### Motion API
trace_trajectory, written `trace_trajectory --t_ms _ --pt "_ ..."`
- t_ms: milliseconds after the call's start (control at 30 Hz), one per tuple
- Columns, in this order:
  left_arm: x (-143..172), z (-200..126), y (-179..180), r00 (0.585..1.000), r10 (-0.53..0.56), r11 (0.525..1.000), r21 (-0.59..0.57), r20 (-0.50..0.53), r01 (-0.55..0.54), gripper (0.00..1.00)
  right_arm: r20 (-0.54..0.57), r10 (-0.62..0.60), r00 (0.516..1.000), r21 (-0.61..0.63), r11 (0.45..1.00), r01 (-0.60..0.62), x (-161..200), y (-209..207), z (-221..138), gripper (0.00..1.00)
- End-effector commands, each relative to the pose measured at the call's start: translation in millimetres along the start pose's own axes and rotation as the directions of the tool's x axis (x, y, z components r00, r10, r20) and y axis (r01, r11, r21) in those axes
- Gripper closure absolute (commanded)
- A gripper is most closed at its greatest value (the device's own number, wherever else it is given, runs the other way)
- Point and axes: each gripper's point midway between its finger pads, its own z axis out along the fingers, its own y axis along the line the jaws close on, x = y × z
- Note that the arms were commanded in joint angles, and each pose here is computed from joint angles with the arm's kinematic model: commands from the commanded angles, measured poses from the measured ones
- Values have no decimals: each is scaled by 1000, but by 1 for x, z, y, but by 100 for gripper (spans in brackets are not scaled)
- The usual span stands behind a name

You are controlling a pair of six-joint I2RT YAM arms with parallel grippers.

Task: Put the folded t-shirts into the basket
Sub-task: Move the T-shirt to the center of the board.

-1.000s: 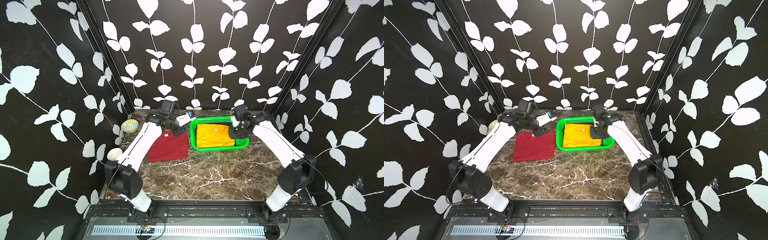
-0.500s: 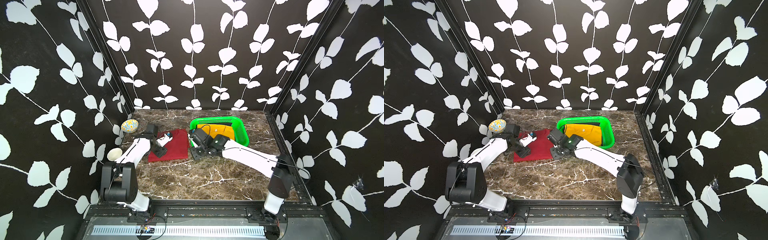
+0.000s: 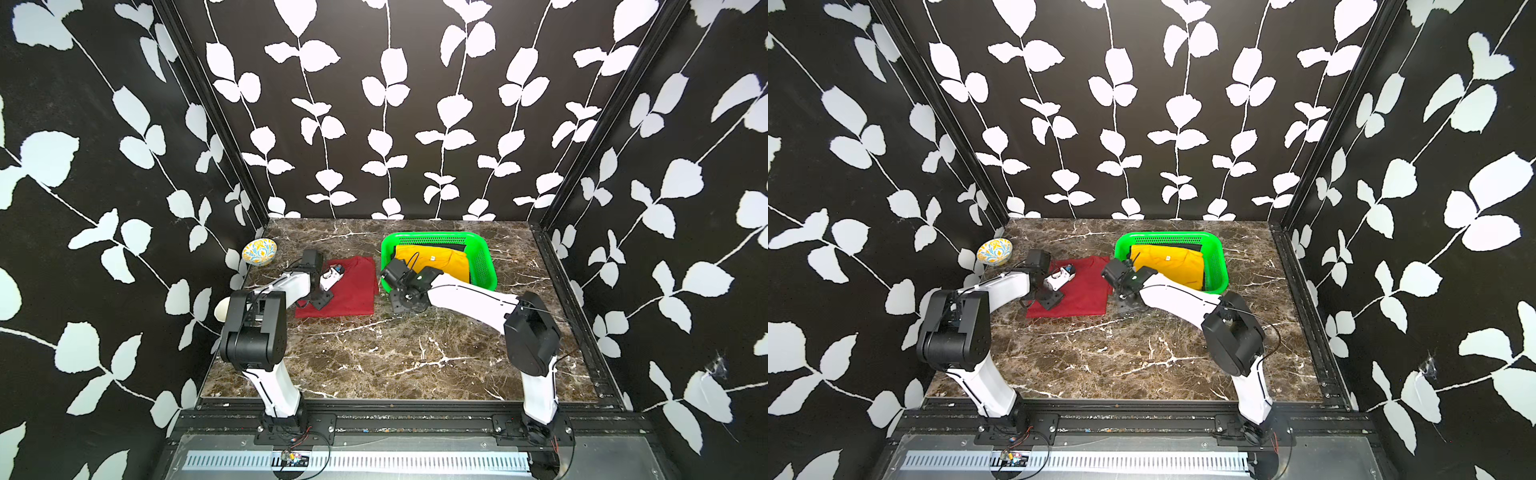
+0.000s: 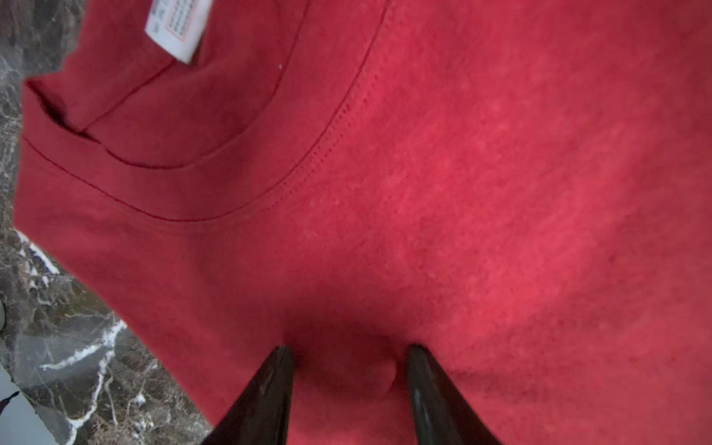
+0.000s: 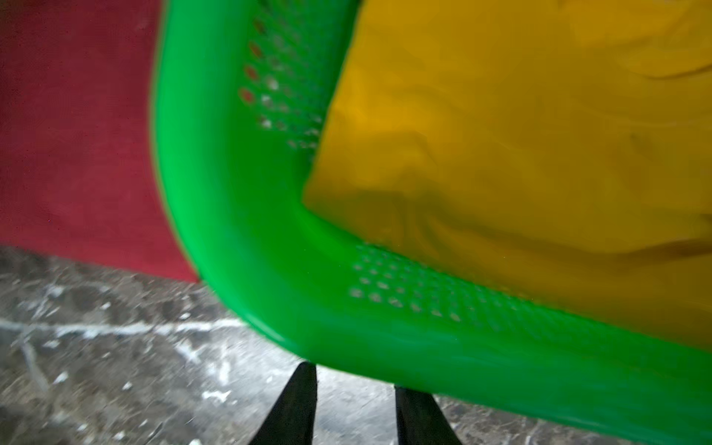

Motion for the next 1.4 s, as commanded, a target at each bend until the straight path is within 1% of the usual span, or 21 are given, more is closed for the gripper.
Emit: trace_trajectory --t_ms 0,100,167,233,300,367,433,500,633,700,767,833,933,1067,1167,1233,1300,1367 --pt "22 9 -50 992 102 982 168 -68 -90 50 47 90 995 77 993 -93 -24 -36 4 63" --pt "34 3 -77 982 161 963 232 -97 -135 51 53 110 992 67 991 -114 -31 -42 2 63" --pt "41 -3 -90 980 178 954 260 -87 -150 51 62 84 995 3 996 -85 -36 -30 -2 64" --pt "49 -10 -101 978 189 942 298 -84 -156 51 72 39 997 -103 994 -32 -38 -11 -9 64" --pt "61 -18 -112 974 206 930 329 -93 -165 51 112 -19 994 -195 980 41 -37 13 -20 63" --pt "73 -25 -121 968 227 917 356 -102 -178 51 163 -95 982 -263 955 136 -34 38 -30 61" --pt "84 -36 -133 963 249 899 394 -100 -191 51 205 -165 965 -295 929 222 -29 64 -37 60" --pt "89 -53 -146 964 256 873 445 -69 -201 51 208 -211 955 -299 916 268 -22 82 -36 60" --pt "83 -94 -159 972 233 845 489 27 -216 49 183 -217 959 -370 889 272 -10 124 -24 60" --pt "78 -117 -159 975 204 847 484 83 -219 48 151 -219 964 -405 876 262 5 144 -13 61" --pt "73 -133 -151 978 162 865 459 131 -204 46 118 -222 968 -434 865 252 20 158 -4 61" --pt "73 -144 -143 980 136 879 439 147 -187 45 83 -228 970 -453 858 241 39 165 4 61" --pt "77 -150 -131 983 130 898 406 129 -172 44 24 -238 971 -448 866 223 69 161 14 61" --pt "74 -147 -120 986 111 911 384 125 -151 43 -52 -221 974 -418 891 180 110 140 29 61" --pt "66 -140 -107 989 85 928 353 119 -122 41 -133 -179 975 -320 939 128 141 103 48 63" --pt "60 -134 -97 991 71 940 324 111 -104 40 -177 -164 970 -254 960 116 161 73 51 63" --pt "58 -130 -93 990 87 942 315 109 -117 37 -198 -150 969 -205 973 108 176 47 46 63" --pt "56 -125 -93 986 127 937 314 107 -155 36 -209 -147 967 -171 979 112 188 23 37 63"
